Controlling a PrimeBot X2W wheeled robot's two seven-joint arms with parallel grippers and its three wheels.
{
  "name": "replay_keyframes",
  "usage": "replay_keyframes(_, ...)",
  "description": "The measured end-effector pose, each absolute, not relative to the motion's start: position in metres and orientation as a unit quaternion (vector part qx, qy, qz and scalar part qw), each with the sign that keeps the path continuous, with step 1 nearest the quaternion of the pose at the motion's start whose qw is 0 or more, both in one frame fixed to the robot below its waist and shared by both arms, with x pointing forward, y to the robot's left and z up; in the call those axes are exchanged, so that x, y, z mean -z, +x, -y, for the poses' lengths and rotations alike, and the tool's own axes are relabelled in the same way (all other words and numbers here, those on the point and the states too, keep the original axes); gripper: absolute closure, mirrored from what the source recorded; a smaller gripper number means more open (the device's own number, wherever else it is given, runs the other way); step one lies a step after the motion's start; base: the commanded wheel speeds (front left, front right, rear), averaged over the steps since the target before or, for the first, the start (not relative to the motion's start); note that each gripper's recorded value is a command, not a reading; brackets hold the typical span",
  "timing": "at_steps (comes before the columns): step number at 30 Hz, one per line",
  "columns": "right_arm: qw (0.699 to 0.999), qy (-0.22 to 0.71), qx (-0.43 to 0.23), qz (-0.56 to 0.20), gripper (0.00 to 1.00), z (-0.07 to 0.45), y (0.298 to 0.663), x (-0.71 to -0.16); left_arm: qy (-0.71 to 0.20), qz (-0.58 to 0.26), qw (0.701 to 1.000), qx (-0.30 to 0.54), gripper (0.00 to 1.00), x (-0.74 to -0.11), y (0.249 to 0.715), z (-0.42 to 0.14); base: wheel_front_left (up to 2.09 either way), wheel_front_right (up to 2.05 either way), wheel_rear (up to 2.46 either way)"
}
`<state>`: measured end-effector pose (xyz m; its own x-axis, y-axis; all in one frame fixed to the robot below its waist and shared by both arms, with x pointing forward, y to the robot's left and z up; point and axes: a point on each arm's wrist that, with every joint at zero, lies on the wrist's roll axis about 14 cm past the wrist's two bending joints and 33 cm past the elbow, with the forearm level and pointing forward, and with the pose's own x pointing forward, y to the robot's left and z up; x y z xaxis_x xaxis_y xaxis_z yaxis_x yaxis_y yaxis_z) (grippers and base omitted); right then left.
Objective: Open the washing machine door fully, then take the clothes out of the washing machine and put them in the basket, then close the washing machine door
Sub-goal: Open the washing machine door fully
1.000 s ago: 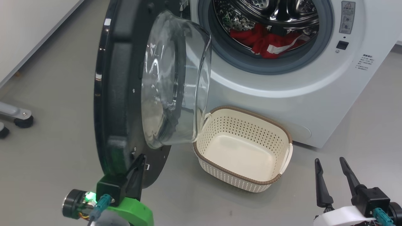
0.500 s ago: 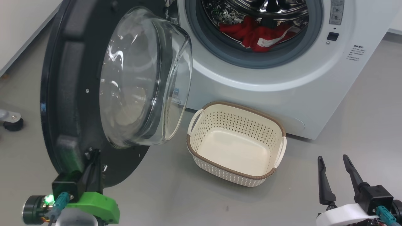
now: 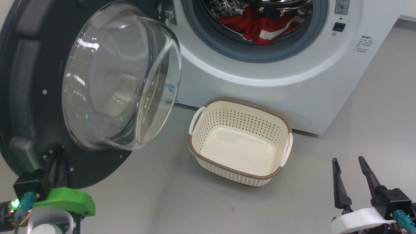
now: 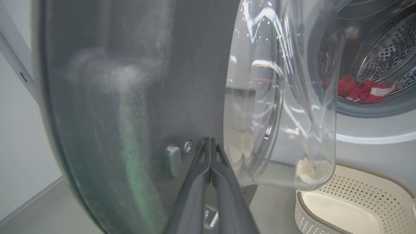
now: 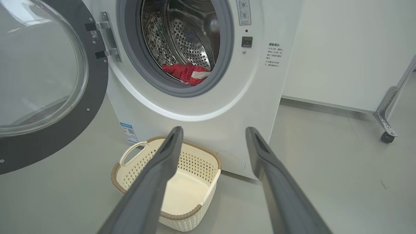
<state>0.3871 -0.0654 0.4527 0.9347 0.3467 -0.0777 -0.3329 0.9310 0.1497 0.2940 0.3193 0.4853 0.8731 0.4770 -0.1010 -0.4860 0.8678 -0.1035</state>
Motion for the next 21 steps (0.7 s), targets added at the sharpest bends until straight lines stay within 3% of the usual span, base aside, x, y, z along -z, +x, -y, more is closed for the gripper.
replay_keyframes(21, 0.982, 0.067, -0.166, -0.058, 0.0, 0.072, 0.396, -0.445, -0.054, -0.031, 0.943, -0.327, 1.0, -0.483, 0.297, -0.381, 0.0, 0.0, 0.0)
